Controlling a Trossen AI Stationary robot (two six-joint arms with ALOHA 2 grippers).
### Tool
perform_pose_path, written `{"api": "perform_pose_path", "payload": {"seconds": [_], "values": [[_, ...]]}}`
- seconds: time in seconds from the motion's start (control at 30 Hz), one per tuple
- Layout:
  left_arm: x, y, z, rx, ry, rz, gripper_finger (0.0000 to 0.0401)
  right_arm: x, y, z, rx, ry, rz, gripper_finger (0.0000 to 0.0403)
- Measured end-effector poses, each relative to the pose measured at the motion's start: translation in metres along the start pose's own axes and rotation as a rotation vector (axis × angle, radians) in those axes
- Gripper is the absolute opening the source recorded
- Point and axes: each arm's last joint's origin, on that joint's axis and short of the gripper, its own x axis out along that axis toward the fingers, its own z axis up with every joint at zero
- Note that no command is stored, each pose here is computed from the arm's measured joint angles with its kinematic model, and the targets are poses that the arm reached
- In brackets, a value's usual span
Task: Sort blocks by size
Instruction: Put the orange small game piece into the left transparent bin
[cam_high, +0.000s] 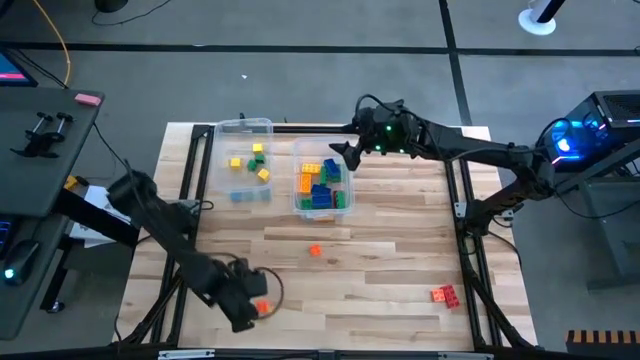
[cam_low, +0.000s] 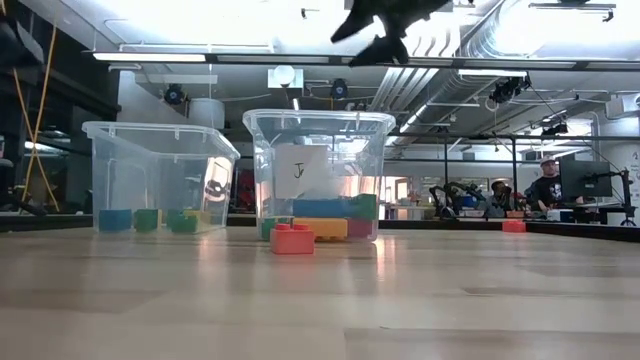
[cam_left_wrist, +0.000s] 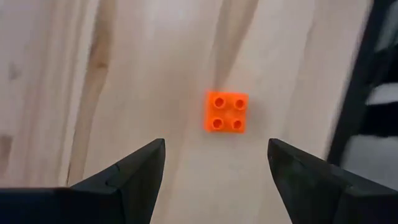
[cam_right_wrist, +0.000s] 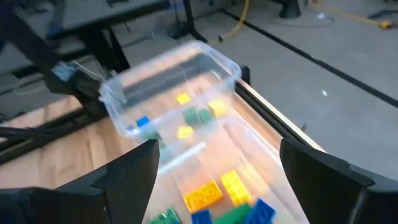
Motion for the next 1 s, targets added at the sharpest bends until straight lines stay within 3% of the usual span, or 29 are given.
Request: {"api": "perform_pose_path", "payload": {"seconds": [0.23,0.5,1.0], "values": [[0.039,-0.016,0.002,0.089,0.094,0.053,0.0268,0.0,-0.007,-0.005,0.004,0.058,-0.029,0.033],[0.044,-0.02,0.008,0.083,-0.012,0.053,0.0268,0.0,-0.007,-0.006,0.001,0.074,-0.032,0.033],[0.066,-0.008,0.002,0.093,-0.022,-0.012,0.0268,0.0,-0.008,-0.011,-0.015,0.124,-0.042,0.033]]}}
